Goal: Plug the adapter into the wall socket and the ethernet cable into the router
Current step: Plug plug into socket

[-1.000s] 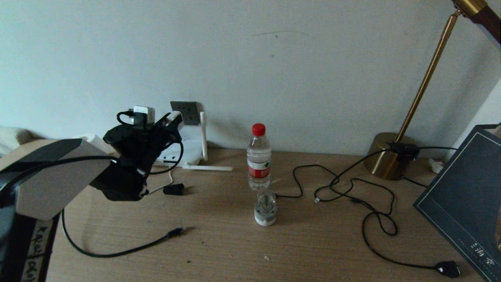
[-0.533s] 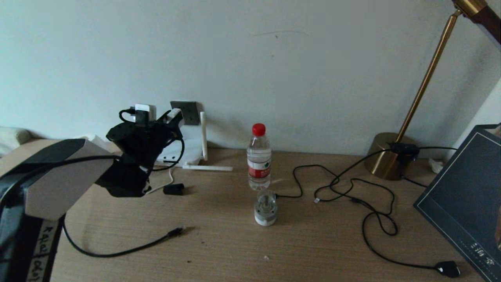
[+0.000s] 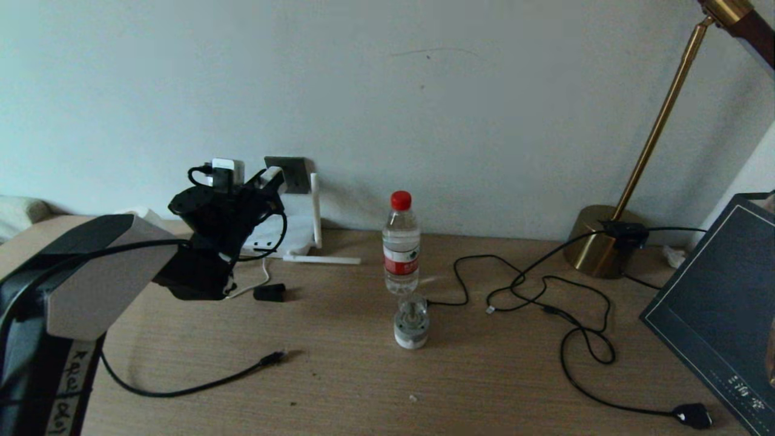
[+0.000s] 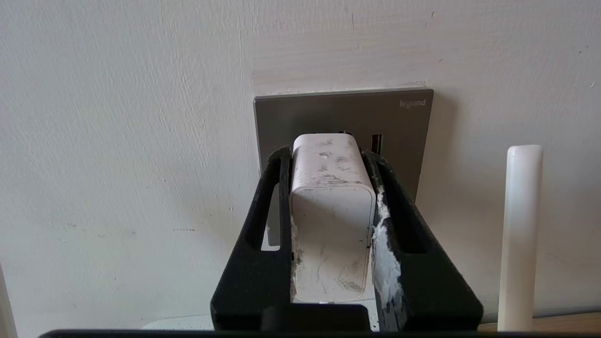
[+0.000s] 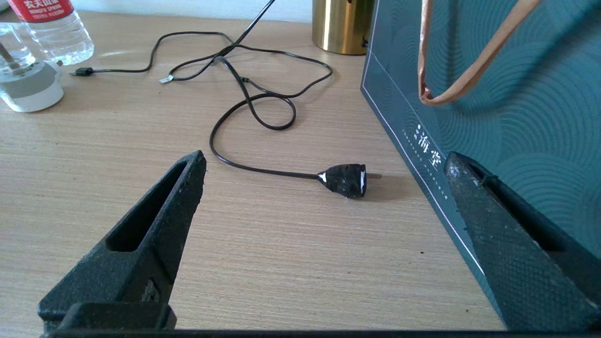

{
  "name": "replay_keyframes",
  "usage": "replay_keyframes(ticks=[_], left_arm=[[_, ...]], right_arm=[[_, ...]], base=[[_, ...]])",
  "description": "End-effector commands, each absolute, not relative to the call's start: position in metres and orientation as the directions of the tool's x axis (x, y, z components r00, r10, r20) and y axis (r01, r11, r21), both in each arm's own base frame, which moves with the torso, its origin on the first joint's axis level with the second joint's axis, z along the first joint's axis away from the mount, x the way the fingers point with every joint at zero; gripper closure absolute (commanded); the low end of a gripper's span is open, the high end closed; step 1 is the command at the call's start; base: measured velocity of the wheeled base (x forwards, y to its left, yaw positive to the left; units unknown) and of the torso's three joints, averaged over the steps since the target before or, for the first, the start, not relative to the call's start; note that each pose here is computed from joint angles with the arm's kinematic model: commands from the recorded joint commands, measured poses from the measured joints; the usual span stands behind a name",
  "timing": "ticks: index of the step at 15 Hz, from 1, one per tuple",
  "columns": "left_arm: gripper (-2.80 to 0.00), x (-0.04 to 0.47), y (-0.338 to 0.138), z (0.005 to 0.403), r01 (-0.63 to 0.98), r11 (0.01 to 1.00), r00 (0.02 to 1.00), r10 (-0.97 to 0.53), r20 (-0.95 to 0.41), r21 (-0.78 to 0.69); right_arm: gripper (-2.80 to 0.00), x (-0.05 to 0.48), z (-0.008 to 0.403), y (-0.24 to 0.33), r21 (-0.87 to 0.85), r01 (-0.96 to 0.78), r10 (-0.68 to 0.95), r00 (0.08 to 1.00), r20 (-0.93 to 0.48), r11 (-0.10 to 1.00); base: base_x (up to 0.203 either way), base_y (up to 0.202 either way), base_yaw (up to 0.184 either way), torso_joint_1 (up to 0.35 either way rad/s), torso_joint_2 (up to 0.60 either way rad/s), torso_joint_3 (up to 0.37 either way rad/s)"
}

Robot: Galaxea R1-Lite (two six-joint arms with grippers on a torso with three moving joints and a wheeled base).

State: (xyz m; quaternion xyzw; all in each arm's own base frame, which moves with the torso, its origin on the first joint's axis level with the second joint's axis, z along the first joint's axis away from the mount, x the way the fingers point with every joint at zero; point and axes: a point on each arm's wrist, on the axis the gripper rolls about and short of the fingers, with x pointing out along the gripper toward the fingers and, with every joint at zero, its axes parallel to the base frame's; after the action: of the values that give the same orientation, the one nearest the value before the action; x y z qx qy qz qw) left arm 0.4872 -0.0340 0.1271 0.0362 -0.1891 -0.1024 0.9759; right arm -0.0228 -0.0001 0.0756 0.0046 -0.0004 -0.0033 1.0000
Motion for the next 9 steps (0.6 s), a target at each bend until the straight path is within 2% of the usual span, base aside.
replay_keyframes(ticks=[1, 9], left_arm=[[0.0, 0.4874, -0.0342, 0.128, 0.185, 0.977, 0.904, -0.213, 0.371, 0.111], [0.0, 0.4949, -0.0343, 0.1293, 0.168, 0.98, 0.906, -0.195, 0.376, 0.105]], right_arm=[[-2.8, -0.0228, 0.0756, -0.0001, 0.009, 0.006, -0.006, 1.0, 0.002, 1.0], [-2.8, -0.0228, 0.0756, -0.0001, 0.009, 0.008, -0.008, 1.0, 0.002, 1.0]], base=[[0.0, 0.0, 0.0, 0.0, 0.0, 0.0], [0.0, 0.0, 0.0, 0.0, 0.0, 0.0]])
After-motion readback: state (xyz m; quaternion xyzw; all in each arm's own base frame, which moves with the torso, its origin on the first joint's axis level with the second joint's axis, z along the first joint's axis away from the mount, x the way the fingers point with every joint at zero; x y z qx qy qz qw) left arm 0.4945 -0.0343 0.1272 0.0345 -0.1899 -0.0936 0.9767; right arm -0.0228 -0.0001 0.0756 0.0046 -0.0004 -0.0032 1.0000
